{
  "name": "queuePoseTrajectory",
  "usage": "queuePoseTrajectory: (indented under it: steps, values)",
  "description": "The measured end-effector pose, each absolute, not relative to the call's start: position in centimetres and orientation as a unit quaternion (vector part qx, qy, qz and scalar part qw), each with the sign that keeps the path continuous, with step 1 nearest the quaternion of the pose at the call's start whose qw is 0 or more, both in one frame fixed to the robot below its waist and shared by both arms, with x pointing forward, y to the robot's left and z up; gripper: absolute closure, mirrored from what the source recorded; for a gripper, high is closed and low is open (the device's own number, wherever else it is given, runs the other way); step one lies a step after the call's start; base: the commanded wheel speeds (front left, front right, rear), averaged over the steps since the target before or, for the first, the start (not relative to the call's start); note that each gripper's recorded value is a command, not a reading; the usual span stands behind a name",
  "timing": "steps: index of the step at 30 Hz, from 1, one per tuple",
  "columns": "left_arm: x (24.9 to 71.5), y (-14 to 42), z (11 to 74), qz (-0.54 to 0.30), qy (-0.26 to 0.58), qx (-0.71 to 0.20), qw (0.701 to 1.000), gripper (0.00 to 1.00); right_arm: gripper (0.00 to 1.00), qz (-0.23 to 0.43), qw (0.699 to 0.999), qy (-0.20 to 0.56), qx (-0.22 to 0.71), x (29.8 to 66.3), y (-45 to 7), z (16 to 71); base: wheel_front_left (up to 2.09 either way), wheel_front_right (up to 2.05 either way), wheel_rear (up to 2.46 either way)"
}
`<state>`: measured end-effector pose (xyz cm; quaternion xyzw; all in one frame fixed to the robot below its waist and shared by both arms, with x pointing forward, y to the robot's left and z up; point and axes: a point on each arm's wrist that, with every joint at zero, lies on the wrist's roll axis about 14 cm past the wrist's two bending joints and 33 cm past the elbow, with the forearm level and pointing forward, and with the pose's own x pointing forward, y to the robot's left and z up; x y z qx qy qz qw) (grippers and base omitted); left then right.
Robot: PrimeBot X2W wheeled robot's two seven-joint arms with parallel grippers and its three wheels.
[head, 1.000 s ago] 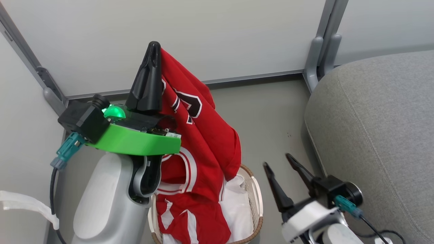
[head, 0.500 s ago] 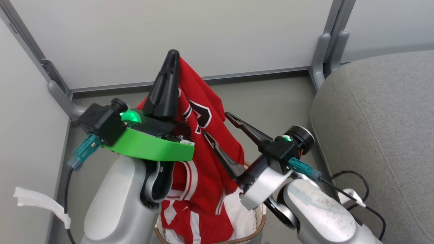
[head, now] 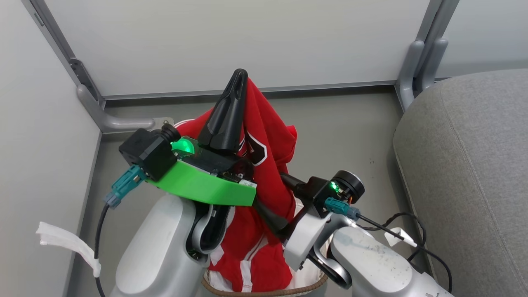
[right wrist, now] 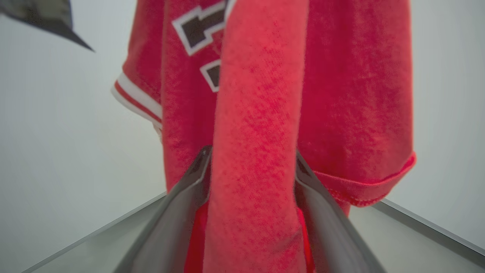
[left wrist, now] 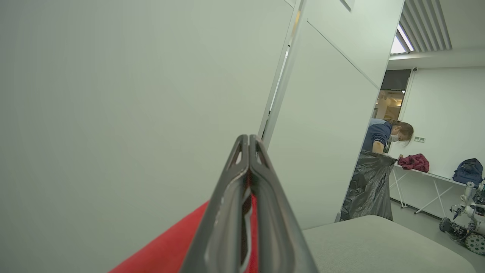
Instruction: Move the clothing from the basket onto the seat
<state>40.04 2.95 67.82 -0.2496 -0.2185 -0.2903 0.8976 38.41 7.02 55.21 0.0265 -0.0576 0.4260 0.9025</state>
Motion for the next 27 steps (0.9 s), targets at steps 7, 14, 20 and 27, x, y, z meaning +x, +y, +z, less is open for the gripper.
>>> queuePoseTrajectory:
  steps: [7, 14, 20, 27]
  values:
    - [40.8, 2.8, 66.8, -0.286, -0.204, -0.250, 0.902, 1.00, 1.00, 0.414, 0.906, -0.065, 0.059, 39.2, 6.5, 56.4, 0.00, 0.00, 0.00]
    - [41.5, 2.3, 66.1, -0.285, -0.198, -0.241, 0.906, 0.00, 1.00, 0.391, 0.914, -0.082, 0.071, 39.6, 4.9, 57.3, 0.00, 0.00, 0.00]
    - [42.1, 0.5, 64.8, -0.301, -0.183, -0.230, 0.907, 0.00, 1.00, 0.354, 0.925, -0.112, 0.080, 40.4, 2.2, 59.1, 0.00, 0.00, 0.00]
    - [42.5, -3.2, 63.3, -0.342, -0.159, -0.230, 0.897, 0.00, 1.00, 0.295, 0.943, -0.131, 0.082, 40.7, -2.1, 60.0, 0.00, 0.00, 0.00]
